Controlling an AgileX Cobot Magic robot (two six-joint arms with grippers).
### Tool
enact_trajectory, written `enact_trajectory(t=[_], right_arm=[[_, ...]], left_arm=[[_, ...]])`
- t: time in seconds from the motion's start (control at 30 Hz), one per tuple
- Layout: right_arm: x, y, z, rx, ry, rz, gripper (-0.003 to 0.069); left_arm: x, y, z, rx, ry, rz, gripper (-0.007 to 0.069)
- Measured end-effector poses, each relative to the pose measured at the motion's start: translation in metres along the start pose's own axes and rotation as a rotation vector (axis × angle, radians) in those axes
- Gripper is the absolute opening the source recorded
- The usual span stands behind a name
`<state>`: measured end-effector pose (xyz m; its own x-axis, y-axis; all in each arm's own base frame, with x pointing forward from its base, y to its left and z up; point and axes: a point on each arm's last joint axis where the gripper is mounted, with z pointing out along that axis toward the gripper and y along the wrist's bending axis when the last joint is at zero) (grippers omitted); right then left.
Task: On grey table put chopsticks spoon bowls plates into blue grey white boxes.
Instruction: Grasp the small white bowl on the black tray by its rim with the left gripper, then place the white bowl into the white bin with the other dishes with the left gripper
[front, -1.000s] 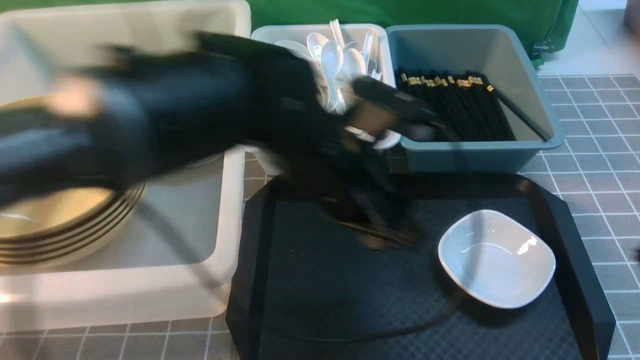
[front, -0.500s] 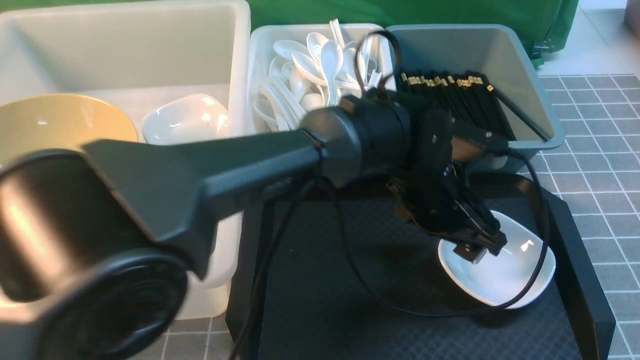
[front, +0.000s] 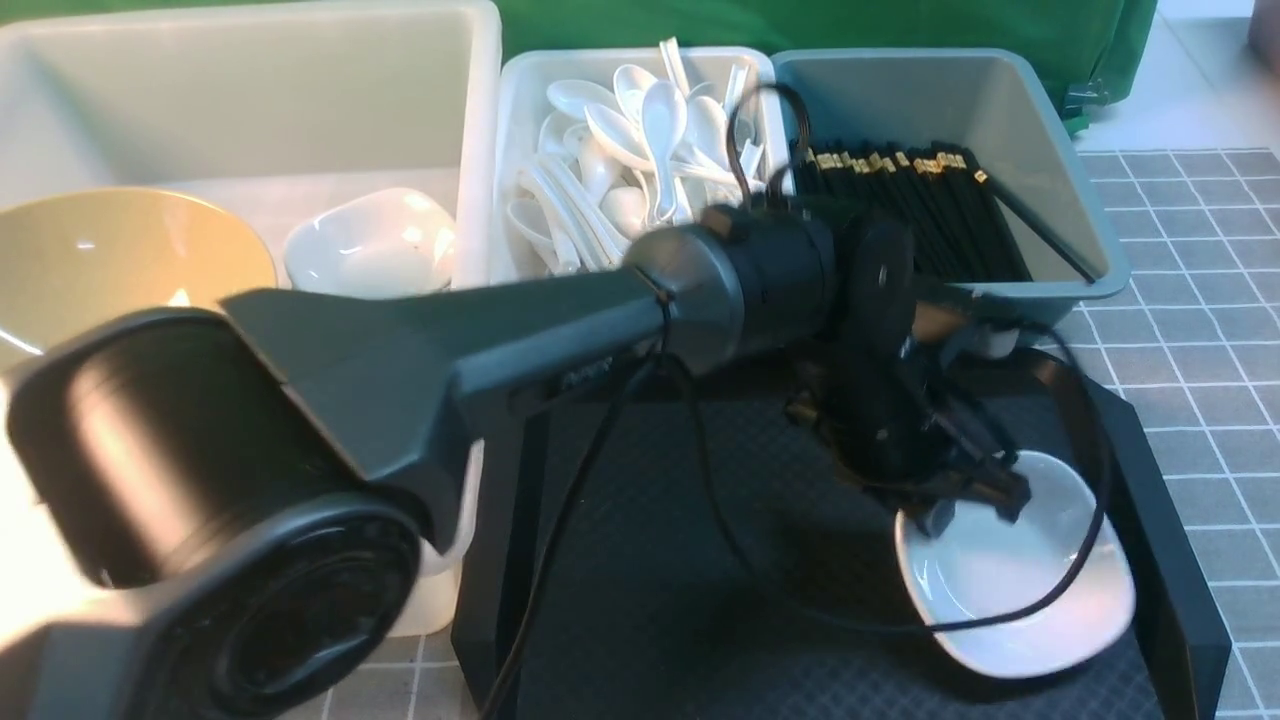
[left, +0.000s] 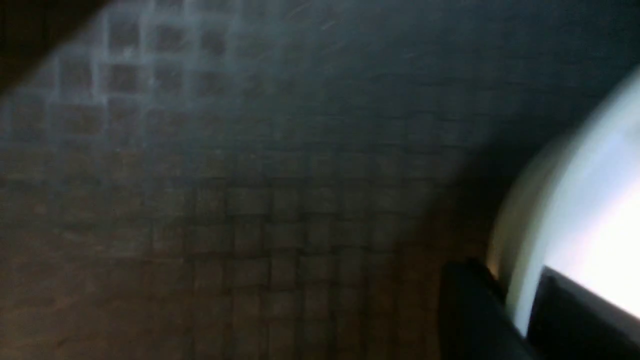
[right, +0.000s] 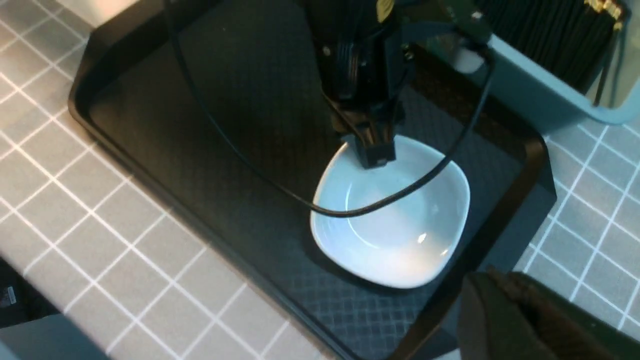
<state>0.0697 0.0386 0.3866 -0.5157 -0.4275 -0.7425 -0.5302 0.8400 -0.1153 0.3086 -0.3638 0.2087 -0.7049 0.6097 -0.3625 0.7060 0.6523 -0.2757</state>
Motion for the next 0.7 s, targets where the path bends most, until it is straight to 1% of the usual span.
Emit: enact_trajectory(t=[0.03,0.13,0.17,0.23,0.27,0.3,0.33,0.37,0.4,0.43,0.47,0.53,0.6,0.63,0.67,0.7], right_arm=[[0.0,0.0,0.001,-0.001,0.002,0.001,0.0045],[-0.009,0.005,0.014,-0.007,0.028,-0.009,0.0045],[-0.014,0.007,0.022,-0.009,0.036,-0.018,0.0045],[-0.024,0.012,0.037,-0.019,0.04,-0.029,0.0045],[-0.026,0.013,0.04,-0.021,0.04,-0.031,0.0045],[-0.03,0.015,0.046,-0.026,0.038,-0.035,0.0045],[-0.032,0.016,0.05,-0.031,0.038,-0.036,0.0045],[-0.037,0.019,0.058,-0.04,0.035,-0.041,0.0045],[-0.042,0.021,0.063,-0.043,0.037,-0.045,0.0045],[-0.047,0.023,0.069,-0.049,0.035,-0.047,0.0045],[-0.049,0.024,0.07,-0.049,0.035,-0.048,0.0045],[-0.062,0.027,0.079,-0.052,0.033,-0.064,0.0045],[-0.073,0.029,0.086,-0.054,0.033,-0.079,0.0045],[-0.074,0.029,0.088,-0.054,0.036,-0.081,0.0045],[-0.077,0.03,0.09,-0.054,0.037,-0.085,0.0045],[-0.088,0.032,0.097,-0.055,0.036,-0.101,0.0045]], left_arm=[[-0.001,0.0,-0.005,-0.002,-0.007,0.004,0.001],[-0.01,0.009,-0.05,-0.054,-0.062,0.036,0.0003],[-0.014,0.016,-0.086,-0.092,-0.123,0.043,0.0002],[-0.013,0.03,-0.141,-0.166,-0.217,0.045,0.0002],[-0.012,0.03,-0.151,-0.179,-0.233,0.051,0.0002],[-0.008,0.04,-0.177,-0.227,-0.271,0.042,0.0002],[-0.005,0.045,-0.193,-0.249,-0.294,0.036,0.0002],[0.004,0.057,-0.226,-0.316,-0.334,0.017,0.0002],[0.011,0.064,-0.248,-0.353,-0.362,0.001,0.0002],[0.023,0.08,-0.274,-0.411,-0.386,-0.043,0.0002],[0.025,0.083,-0.278,-0.422,-0.388,-0.05,0.0002],[0.05,0.114,-0.319,-0.513,-0.424,-0.156,0.0002],[0.068,0.14,-0.34,-0.572,-0.437,-0.241,0.0002],[0.069,0.142,-0.342,-0.577,-0.437,-0.249,0.0002],[0.076,0.152,-0.348,-0.594,-0.439,-0.28,0.0002],[0.088,0.173,-0.356,-0.62,-0.435,-0.338,0.0002]])
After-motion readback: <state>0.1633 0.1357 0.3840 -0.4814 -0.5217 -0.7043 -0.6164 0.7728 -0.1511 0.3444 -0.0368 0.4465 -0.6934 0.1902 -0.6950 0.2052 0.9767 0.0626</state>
